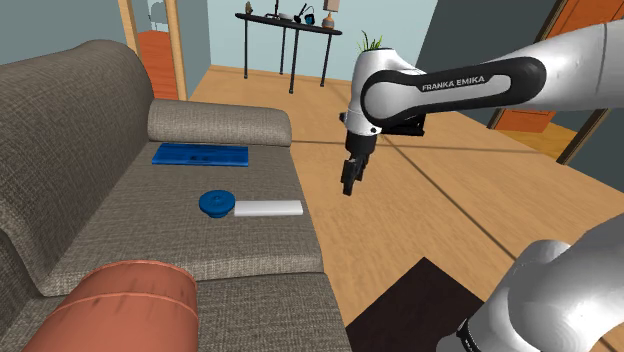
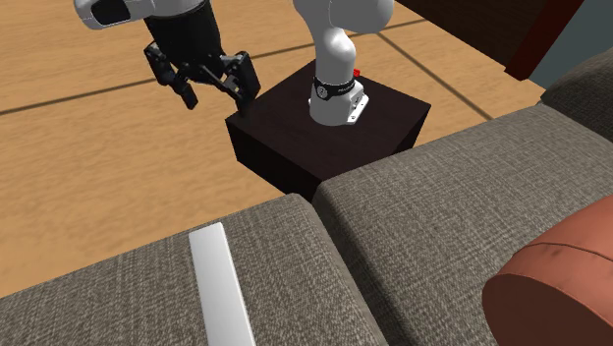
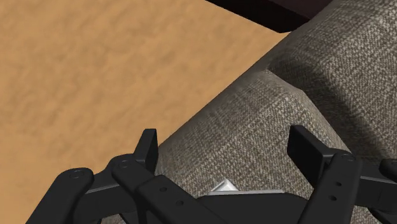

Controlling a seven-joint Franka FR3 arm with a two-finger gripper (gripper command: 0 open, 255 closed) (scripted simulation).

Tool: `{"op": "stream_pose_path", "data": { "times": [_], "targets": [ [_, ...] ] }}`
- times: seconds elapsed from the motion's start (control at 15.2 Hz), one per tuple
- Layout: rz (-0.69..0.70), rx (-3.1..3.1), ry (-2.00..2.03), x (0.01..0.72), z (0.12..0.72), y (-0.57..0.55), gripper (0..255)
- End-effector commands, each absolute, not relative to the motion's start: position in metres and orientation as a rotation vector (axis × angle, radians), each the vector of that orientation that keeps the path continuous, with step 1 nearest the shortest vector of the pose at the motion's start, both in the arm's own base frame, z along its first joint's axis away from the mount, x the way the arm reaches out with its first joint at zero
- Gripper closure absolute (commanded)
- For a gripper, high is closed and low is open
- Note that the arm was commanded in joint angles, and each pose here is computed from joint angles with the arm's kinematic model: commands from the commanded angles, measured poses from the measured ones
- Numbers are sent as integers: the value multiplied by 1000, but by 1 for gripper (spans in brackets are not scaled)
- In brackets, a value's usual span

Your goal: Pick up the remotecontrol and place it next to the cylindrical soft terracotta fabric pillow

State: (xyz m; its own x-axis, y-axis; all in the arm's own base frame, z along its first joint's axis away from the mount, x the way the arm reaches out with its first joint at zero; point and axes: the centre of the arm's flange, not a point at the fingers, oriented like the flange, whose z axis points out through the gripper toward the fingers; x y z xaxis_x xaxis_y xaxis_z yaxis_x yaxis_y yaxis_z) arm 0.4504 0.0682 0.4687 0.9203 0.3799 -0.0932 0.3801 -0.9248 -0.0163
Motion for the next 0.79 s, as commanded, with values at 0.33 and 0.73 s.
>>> {"op": "stream_pose_path", "data": {
  "times": [0.33,0.73],
  "targets": [
    [-96,3016,900,521,428,113,0],
    [-51,2942,1143,570,397,160,0]
  ]
}}
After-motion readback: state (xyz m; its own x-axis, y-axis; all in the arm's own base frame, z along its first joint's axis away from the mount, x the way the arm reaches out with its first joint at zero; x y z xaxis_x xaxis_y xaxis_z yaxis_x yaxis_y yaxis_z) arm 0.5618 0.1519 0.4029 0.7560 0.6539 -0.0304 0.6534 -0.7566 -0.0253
